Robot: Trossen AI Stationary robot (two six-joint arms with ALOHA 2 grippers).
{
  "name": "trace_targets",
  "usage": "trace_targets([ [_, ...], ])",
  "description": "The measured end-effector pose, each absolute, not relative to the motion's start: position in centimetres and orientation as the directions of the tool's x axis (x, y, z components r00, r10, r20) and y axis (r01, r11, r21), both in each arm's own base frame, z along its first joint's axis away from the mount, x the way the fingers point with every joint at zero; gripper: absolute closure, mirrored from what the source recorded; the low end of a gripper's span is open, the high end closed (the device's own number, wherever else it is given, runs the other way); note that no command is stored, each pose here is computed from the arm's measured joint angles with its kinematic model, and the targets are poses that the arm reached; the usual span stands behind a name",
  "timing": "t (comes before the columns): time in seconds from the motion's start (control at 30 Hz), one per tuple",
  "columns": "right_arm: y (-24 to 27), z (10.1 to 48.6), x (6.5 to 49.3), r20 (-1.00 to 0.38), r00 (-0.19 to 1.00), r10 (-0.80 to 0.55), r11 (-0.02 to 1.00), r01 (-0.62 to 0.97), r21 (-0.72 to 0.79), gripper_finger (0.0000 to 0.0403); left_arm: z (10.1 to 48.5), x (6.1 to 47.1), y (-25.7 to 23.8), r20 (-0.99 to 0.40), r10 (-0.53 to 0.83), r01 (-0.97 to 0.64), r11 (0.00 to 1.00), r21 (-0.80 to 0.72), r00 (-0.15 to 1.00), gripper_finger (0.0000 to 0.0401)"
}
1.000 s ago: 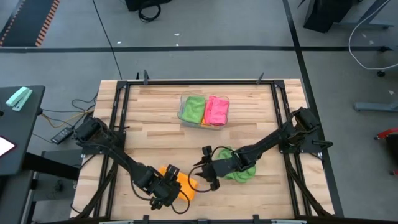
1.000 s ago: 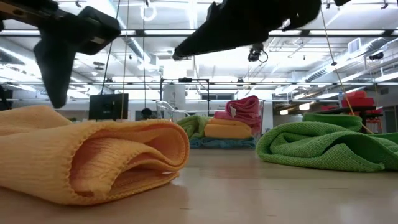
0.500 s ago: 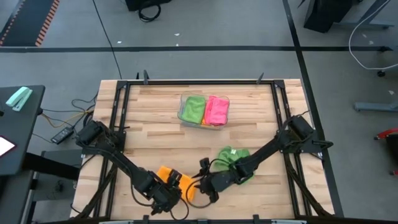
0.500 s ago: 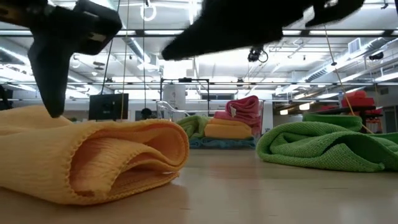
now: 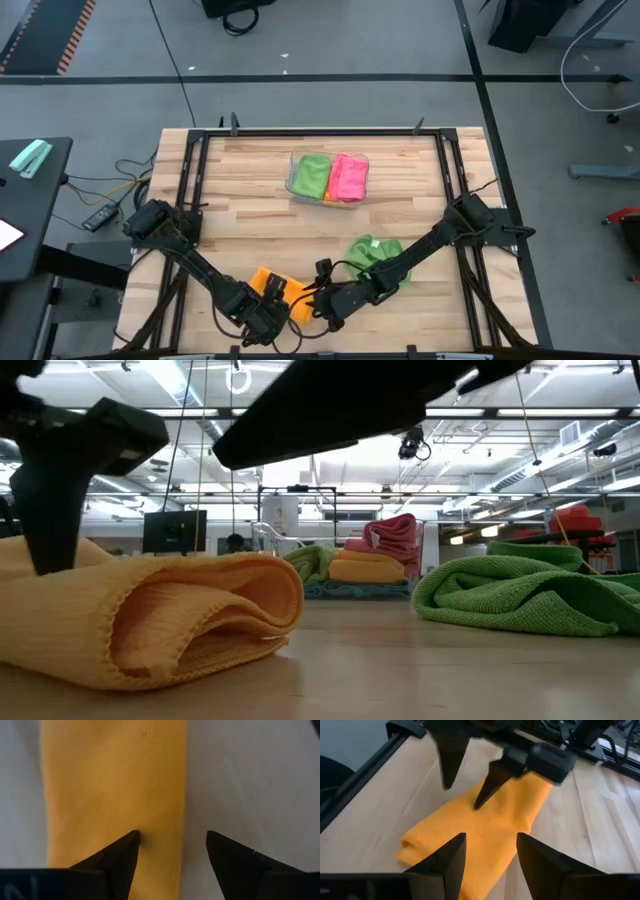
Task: Fold microfiber towels
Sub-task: Fold the yellow microfiber cloth
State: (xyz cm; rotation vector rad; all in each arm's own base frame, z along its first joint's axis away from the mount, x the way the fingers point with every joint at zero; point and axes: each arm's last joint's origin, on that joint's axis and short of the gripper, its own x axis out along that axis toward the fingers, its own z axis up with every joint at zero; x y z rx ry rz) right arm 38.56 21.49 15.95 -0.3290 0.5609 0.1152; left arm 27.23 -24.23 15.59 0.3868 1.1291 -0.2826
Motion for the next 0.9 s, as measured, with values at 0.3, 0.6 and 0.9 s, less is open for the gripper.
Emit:
trace_targets([
  [0.3,21.3,15.9,38.6,-0.542,0.840,-0.014,0.952,-0.155,-0.265,0.0219,14.2,26.1,-25.1,-0.892,0.117,0.408,0.858,0.312,0.436,0.0139],
  [0.6,21.6,16.2,38.7,-0.527,0.847,0.074,0.951,-0.218,-0.217,0.0219,13.3,26.1,-25.2,-0.873,0.184,0.391,0.838,0.380,0.452,0.0178],
  [0.9,21.7,16.3,39.0,-0.497,0.865,0.071,0.956,-0.200,-0.213,0.0219,13.1,26.1,-25.2,-0.855,0.212,0.347,0.847,0.402,0.474,0.0270],
])
